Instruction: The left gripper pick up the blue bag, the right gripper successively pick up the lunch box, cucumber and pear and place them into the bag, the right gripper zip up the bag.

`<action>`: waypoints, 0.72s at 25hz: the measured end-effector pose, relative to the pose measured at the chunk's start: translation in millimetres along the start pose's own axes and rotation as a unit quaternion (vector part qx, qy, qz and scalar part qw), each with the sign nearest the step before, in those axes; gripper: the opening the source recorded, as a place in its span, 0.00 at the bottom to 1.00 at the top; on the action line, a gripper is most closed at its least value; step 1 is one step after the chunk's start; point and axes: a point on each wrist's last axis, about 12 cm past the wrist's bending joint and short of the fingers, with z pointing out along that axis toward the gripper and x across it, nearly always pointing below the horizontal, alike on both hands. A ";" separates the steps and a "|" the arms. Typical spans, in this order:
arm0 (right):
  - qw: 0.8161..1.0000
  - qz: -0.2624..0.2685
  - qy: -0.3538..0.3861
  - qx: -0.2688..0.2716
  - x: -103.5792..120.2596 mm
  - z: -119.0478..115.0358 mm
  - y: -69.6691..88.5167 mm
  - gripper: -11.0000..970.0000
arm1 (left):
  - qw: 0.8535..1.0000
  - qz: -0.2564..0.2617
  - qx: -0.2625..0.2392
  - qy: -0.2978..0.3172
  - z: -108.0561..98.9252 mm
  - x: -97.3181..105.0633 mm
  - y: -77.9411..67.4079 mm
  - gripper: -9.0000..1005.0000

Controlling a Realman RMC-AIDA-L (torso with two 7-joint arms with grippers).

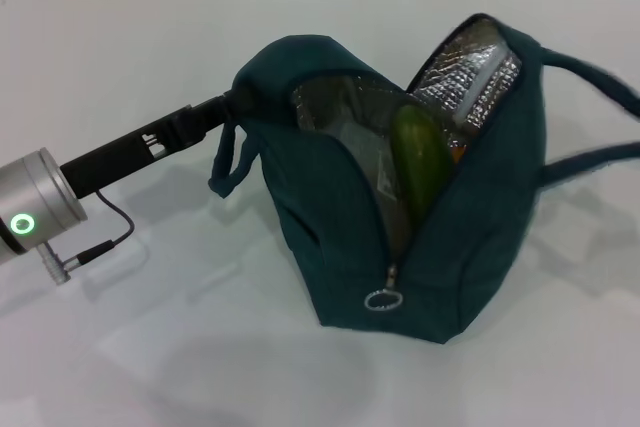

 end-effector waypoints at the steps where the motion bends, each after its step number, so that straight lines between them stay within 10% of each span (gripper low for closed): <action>1: 1.000 -0.001 0.001 -0.001 0.4 0.5 0.3 0.74 | 1.000 0.000 0.000 0.000 0.0 -0.2 0.0 0.06; 10: 1.000 -0.007 0.007 -0.004 2.7 6.8 -1.2 0.74 | 1.000 0.001 0.003 0.001 2.6 -2.9 -0.3 0.06; 18: 0.981 0.031 -0.011 -0.192 -15.7 27.0 14.4 0.74 | 1.000 0.004 -0.003 -0.001 2.8 -3.8 1.1 0.06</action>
